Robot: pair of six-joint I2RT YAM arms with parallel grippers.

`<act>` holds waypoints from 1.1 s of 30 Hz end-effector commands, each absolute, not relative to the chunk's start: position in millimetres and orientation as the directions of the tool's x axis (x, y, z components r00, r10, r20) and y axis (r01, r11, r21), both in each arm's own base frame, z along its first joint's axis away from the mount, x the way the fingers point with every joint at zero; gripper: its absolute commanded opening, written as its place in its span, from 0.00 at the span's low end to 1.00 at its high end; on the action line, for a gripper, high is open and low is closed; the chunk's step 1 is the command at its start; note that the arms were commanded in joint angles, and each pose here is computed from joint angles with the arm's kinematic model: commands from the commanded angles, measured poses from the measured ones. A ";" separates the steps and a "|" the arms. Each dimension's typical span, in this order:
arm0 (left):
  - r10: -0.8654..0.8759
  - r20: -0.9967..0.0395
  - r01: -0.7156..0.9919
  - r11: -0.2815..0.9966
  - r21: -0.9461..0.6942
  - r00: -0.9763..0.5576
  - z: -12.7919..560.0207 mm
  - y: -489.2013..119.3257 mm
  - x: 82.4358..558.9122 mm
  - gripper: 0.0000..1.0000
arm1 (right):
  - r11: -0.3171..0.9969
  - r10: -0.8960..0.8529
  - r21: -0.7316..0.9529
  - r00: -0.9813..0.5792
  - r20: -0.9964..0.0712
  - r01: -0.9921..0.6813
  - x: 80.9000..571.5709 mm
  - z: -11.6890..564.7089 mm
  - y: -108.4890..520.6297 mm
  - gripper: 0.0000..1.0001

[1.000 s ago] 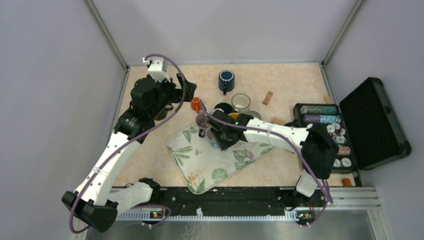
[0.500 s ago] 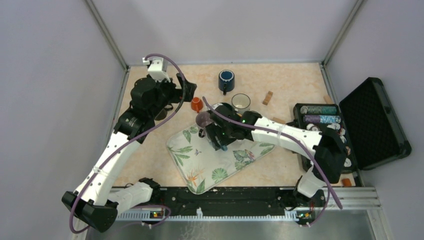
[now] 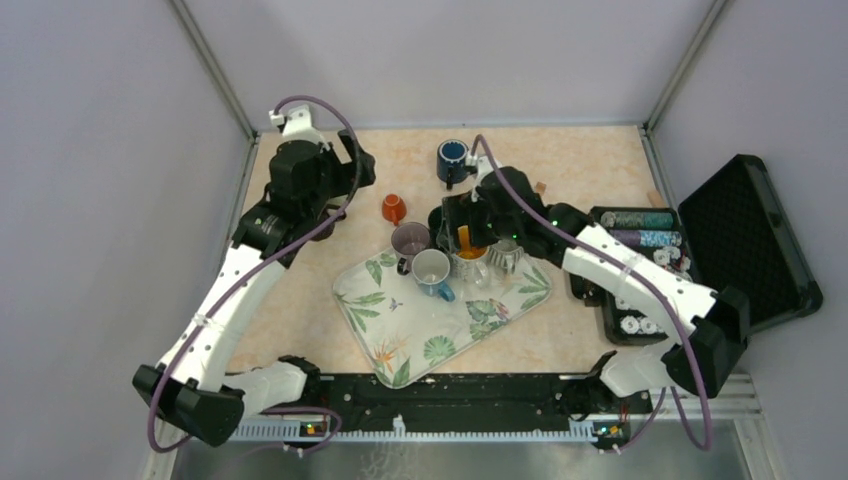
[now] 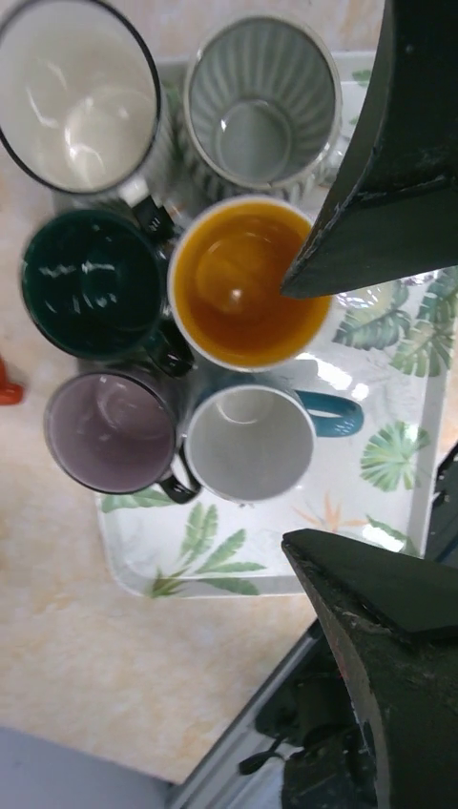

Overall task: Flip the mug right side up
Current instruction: Place the cup on the tray, then turn over the cup at the center of the board.

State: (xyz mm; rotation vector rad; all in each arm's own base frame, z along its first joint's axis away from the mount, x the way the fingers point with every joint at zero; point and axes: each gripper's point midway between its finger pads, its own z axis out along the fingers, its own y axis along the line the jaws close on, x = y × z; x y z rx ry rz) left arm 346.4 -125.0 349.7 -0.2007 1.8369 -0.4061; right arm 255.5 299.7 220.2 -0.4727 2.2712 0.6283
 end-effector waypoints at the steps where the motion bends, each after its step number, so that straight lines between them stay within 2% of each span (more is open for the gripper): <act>1: -0.443 -0.842 -0.133 0.896 -0.423 -0.307 330.6 -107.0 367.7 0.99 | 0.785 -0.031 0.348 -0.593 -0.804 -0.513 274.4 260.8 286.6 0.91; 5: -0.505 -0.788 -0.233 0.863 -0.449 -0.353 296.5 -112.1 389.2 0.98 | 0.803 0.003 0.345 -0.575 -0.818 -0.487 283.7 266.0 268.0 0.92; 11: -0.477 -0.774 -0.242 0.879 -0.411 -0.417 256.1 -129.0 423.7 0.98 | 0.834 0.062 0.356 -0.569 -0.820 -0.422 296.4 265.7 240.4 0.93; 14: -0.393 -0.789 -0.182 0.919 -0.349 -0.472 237.0 -142.4 444.7 0.98 | 0.844 0.089 0.361 -0.560 -0.824 -0.396 300.6 266.9 230.3 0.93; 17: -0.263 -0.808 -0.049 0.959 -0.280 -0.527 224.0 -164.2 467.7 0.98 | 0.851 0.109 0.368 -0.560 -0.821 -0.374 303.7 265.8 223.4 0.93; 25: -0.040 -0.829 0.242 0.948 -0.209 -0.558 201.9 -236.2 512.5 0.98 | 0.861 0.136 0.377 -0.559 -0.818 -0.342 301.2 266.9 212.8 0.93; 33: 0.064 -0.809 0.339 0.925 -0.171 -0.584 167.1 -285.6 536.6 0.93 | 0.872 0.178 0.386 -0.540 -0.823 -0.302 295.3 274.3 200.7 0.93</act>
